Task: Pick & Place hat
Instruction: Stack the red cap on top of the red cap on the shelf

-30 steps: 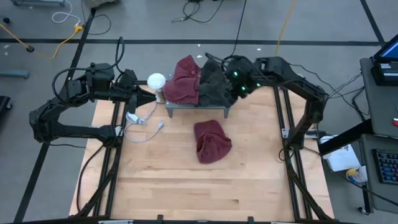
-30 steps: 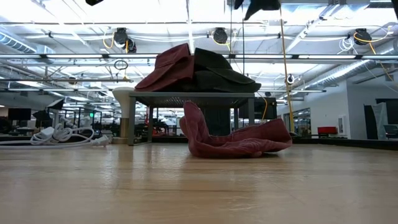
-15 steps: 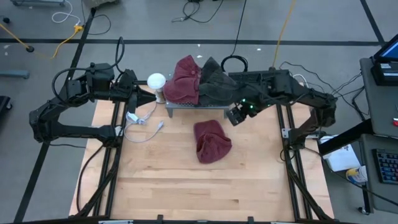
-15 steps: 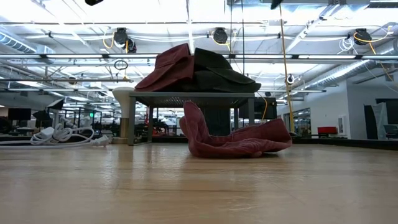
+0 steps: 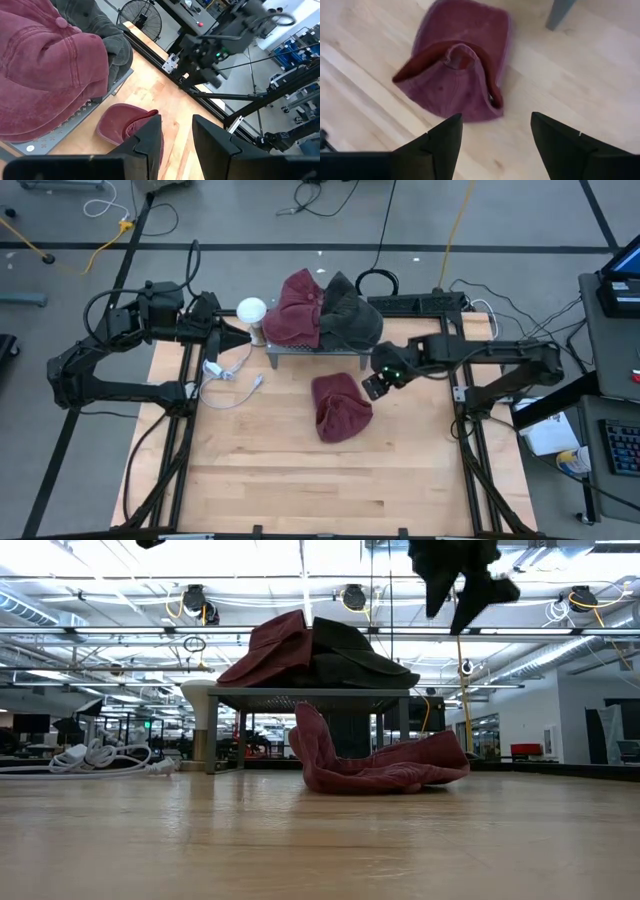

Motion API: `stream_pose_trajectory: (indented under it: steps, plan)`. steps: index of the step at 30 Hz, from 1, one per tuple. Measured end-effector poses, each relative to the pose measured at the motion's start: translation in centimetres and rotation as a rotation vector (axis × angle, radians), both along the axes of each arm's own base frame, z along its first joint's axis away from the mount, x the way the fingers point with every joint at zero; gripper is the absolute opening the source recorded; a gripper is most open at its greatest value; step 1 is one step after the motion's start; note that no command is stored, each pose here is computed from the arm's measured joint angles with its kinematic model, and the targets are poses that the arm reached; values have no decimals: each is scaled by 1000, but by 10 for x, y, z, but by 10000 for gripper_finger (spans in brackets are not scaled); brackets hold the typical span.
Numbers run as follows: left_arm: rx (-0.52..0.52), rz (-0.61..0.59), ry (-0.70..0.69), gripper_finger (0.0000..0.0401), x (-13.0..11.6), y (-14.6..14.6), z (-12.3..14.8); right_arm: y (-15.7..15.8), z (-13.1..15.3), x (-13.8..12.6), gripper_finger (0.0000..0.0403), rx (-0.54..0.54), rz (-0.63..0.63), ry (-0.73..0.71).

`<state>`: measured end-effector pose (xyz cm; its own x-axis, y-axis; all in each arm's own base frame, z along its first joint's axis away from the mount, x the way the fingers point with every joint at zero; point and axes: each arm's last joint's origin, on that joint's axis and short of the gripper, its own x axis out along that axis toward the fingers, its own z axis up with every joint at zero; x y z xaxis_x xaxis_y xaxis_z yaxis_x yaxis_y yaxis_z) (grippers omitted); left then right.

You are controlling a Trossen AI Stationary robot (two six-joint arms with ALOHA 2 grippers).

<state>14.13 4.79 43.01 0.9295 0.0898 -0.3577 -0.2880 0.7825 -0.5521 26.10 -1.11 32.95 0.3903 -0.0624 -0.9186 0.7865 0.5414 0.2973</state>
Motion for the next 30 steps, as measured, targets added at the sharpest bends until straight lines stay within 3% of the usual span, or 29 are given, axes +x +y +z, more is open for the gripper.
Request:
stream_pose_trajectory:
  steps: [7, 16, 30]
  plan:
    - [0, -8, 0, 113, 0, -1, 0, 0, -49, -5, 218, 28, -65, -157]
    - [1, -7, 0, 113, 0, -1, 0, 0, -107, -10, 212, 77, -159, -257]
    - [4, -7, 1, 113, 0, -1, 0, -13, -145, -1, 212, 59, -193, -250]
